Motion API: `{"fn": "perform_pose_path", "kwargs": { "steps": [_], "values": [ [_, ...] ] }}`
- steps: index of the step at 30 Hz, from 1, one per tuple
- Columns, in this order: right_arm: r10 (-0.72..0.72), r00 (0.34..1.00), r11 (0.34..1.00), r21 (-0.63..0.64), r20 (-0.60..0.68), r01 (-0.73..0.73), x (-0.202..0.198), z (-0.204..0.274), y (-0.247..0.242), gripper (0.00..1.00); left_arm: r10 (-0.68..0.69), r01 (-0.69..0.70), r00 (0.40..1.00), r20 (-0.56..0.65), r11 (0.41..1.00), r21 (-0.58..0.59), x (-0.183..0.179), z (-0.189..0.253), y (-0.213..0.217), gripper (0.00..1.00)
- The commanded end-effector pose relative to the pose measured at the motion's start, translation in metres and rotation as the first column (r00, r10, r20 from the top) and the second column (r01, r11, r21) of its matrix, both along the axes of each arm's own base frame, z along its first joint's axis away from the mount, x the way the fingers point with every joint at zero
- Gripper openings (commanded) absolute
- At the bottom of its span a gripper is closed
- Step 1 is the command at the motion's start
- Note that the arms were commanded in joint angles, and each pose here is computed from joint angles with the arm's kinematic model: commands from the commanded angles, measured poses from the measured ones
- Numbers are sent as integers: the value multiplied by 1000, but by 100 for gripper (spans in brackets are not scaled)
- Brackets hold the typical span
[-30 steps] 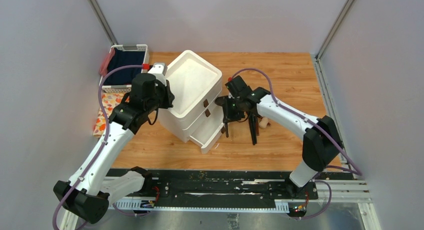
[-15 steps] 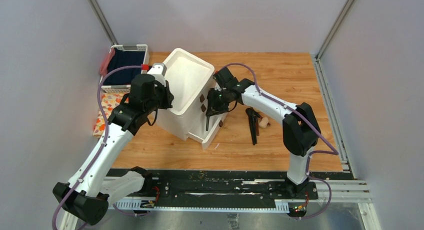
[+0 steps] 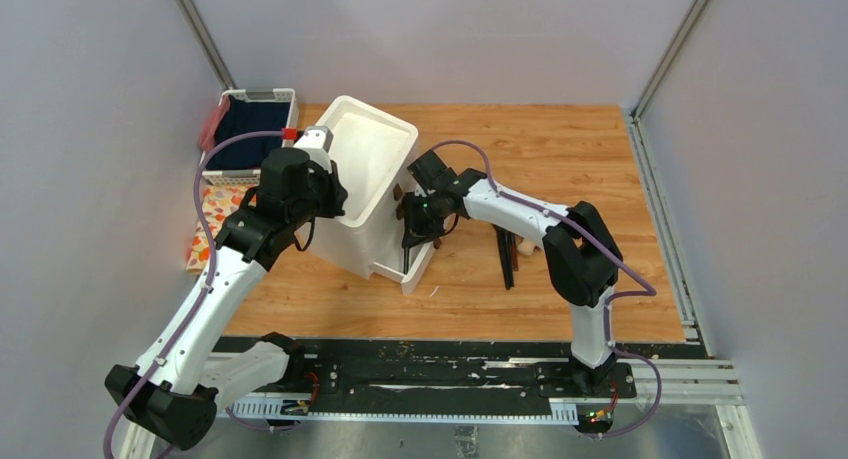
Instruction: Organize the makeup
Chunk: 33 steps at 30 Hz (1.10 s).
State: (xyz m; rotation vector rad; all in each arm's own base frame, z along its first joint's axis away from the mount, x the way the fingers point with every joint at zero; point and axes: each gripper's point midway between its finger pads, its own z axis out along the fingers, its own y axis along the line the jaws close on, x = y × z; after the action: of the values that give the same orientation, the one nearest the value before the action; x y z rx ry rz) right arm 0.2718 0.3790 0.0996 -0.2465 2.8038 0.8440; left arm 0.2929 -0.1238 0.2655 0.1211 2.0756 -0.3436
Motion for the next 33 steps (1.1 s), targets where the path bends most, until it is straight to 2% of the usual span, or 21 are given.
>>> {"fn": "perform_pose_path", "kwargs": {
  "steps": [1,2,4,7,10,15,18,20,25,33],
  "values": [
    [14,998,999,-42,65,-11,0,10,-4,20,-14,14,1000,-2,1000,1,-3,-2,-2,0],
    [16,997,998,-54,78,-12,2,12,-6,28,-14,14,1000,0,1000,1,-4,-1,-2,0],
    [20,995,997,-73,94,-13,3,16,-9,35,-14,14,1000,3,1000,0,-4,-1,-2,0],
    [5,989,996,-94,149,9,8,30,-19,39,-14,14,1000,4,1000,-1,-4,0,-2,0],
    [-19,974,991,-121,228,47,15,49,-34,47,-13,13,1000,3,1000,-2,-4,0,-2,0],
    [-87,919,955,-230,384,186,27,84,-82,45,-20,20,1000,-3,1000,-7,-3,-1,-4,0],
    [-128,895,919,-288,427,269,23,82,-118,44,-20,20,1000,-2,1000,-9,-3,-1,-4,0],
    [-150,897,900,-319,416,298,21,71,-139,43,-22,22,1000,-5,1000,-10,-3,-2,-5,0],
    [-148,928,814,-491,342,311,11,25,-186,30,-29,28,1000,-6,999,-18,-1,-2,-7,0],
    [-120,969,758,-610,217,230,8,-23,-197,29,-30,30,1000,-5,999,-18,-2,-2,-7,0]
  ]
}}
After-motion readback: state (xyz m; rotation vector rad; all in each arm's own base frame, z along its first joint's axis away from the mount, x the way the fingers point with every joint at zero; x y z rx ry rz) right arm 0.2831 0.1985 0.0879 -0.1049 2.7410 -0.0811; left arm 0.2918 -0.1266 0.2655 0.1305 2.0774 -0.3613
